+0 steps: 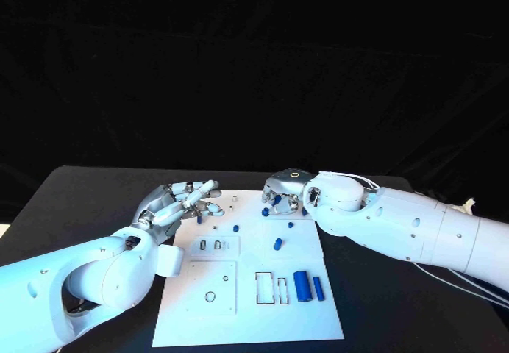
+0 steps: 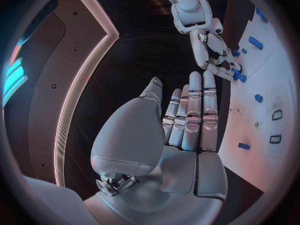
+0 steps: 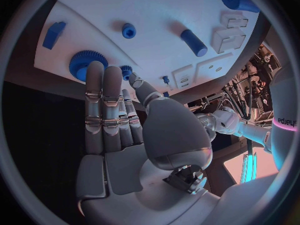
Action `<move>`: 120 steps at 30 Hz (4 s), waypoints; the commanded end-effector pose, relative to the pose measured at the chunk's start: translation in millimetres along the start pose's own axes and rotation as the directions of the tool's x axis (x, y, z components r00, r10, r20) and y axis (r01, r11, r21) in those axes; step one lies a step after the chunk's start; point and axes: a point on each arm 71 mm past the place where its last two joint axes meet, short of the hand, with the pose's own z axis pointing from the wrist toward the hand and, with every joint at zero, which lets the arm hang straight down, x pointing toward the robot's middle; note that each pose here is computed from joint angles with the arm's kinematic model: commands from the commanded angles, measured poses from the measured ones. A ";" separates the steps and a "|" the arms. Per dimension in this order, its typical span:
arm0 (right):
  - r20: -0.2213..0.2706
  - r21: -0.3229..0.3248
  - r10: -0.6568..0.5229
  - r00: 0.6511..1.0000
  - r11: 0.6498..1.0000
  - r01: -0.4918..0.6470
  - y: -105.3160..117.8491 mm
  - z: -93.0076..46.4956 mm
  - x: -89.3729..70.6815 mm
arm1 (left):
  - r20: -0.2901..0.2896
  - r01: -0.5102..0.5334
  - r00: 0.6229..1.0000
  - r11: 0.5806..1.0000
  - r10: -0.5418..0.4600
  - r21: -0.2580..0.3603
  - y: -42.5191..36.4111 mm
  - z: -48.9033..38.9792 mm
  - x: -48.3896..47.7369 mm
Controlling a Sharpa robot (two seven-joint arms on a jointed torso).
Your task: Assemble the parts on the task board
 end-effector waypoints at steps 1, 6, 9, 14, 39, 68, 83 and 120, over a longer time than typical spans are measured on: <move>-0.030 -0.001 -0.027 0.999 1.000 0.027 0.4 2.1 2.4 | -0.023 0.014 1.000 1.000 -0.014 0.000 -1.2 -0.4 2.8; -0.035 -0.005 -0.023 0.999 1.000 0.023 1.7 4.0 3.2 | -0.022 0.014 1.000 1.000 -0.014 -0.002 -1.4 -0.8 2.3; -0.038 -0.010 -0.020 0.999 1.000 0.019 2.7 4.9 3.5 | -0.021 0.014 1.000 1.000 -0.014 -0.003 -1.4 -0.9 2.0; -0.046 -0.013 -0.013 0.999 1.000 0.013 3.2 6.9 4.7 | -0.022 0.015 1.000 1.000 -0.015 -0.005 -1.2 -0.7 2.2; 0.172 -0.035 0.032 0.984 0.999 -0.026 10.3 4.8 -11.5 | -0.020 0.013 1.000 1.000 -0.014 -0.006 -1.2 -0.4 0.3; 0.259 -0.005 0.066 0.964 0.998 -0.067 32.5 37.4 -15.4 | -0.036 0.021 0.999 1.000 -0.021 -0.004 -0.7 1.3 3.7; 0.271 0.001 0.058 0.961 0.998 -0.060 40.1 44.1 -16.2 | -0.039 0.022 0.999 1.000 -0.022 -0.005 -0.1 2.7 5.0; 0.218 0.031 0.064 0.974 0.997 -0.072 40.2 55.8 -9.6 | -0.042 0.023 0.999 1.000 -0.023 -0.013 0.8 3.6 6.0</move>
